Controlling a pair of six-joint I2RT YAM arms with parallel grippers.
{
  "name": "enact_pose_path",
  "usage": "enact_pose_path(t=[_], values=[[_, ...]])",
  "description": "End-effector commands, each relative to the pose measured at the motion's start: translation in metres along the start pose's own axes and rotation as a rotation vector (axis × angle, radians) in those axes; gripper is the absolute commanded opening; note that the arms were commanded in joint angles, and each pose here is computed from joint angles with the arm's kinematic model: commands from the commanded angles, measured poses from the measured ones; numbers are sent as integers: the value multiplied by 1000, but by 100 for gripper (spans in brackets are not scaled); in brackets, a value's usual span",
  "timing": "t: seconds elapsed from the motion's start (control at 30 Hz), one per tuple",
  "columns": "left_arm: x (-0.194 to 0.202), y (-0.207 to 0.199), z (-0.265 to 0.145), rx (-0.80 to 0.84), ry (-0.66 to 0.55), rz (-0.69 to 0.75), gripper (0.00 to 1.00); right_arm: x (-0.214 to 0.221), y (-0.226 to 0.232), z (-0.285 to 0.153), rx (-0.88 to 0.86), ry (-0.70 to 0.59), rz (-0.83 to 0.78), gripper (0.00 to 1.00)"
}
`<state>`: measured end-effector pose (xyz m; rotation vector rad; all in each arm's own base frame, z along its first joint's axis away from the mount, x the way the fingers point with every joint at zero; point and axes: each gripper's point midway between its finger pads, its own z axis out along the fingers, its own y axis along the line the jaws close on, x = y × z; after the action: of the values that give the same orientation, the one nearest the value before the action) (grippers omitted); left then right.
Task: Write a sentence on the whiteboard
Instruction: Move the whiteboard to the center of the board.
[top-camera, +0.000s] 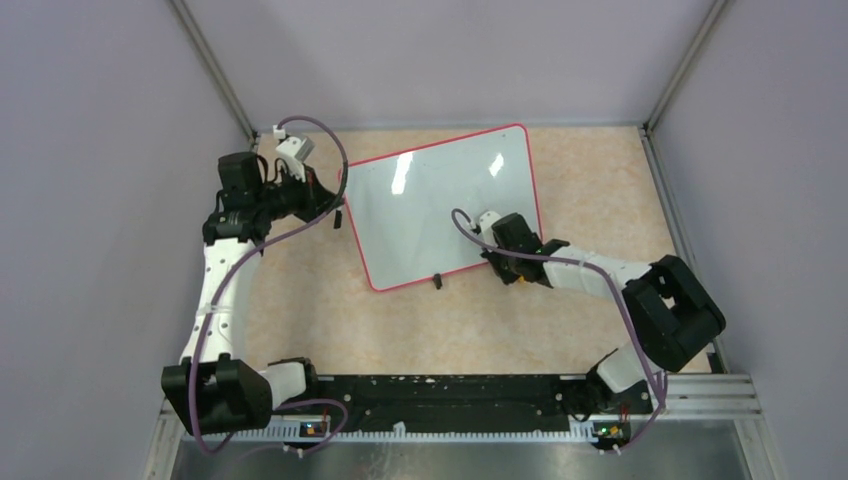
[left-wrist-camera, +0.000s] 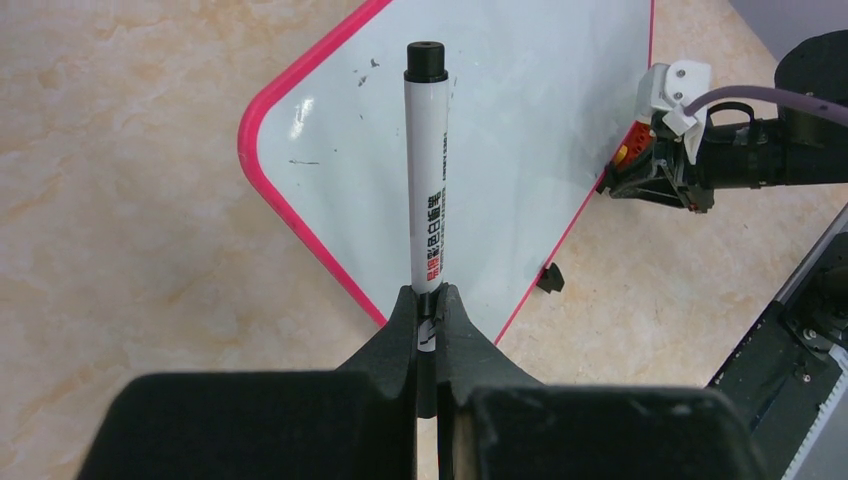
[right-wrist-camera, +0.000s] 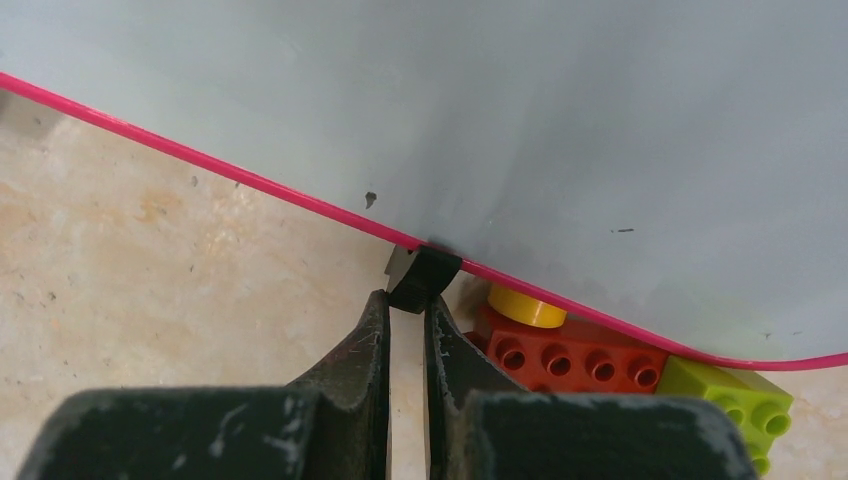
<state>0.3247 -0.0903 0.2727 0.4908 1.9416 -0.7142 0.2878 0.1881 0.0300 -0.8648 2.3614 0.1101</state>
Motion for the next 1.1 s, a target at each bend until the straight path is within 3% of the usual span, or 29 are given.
enact_pose_path(t=[0.0,0.27,0.4,0.53,0.6,1.0,1.07], values=[[-35,-14,-12,20,-91,80,0,67,1,-16,-52,220,-116,0],[-39,-19,-15,26,-101,83,0,81,-23,-25,-30,260,-162,0],[-40,-20,-15,28,-107,82,0,75,-29,-29,-18,215,-136,0],[-41,-20,-14,36,-114,75,0,40,-22,-34,-32,73,-17,39],[-42,-20,-13,39,-116,71,0,28,-14,-34,-59,32,45,47],[-45,-21,-16,28,-126,76,0,-16,-17,-4,41,-65,233,46],[-45,-20,-16,25,-125,77,0,-22,-16,-1,44,-80,245,50]])
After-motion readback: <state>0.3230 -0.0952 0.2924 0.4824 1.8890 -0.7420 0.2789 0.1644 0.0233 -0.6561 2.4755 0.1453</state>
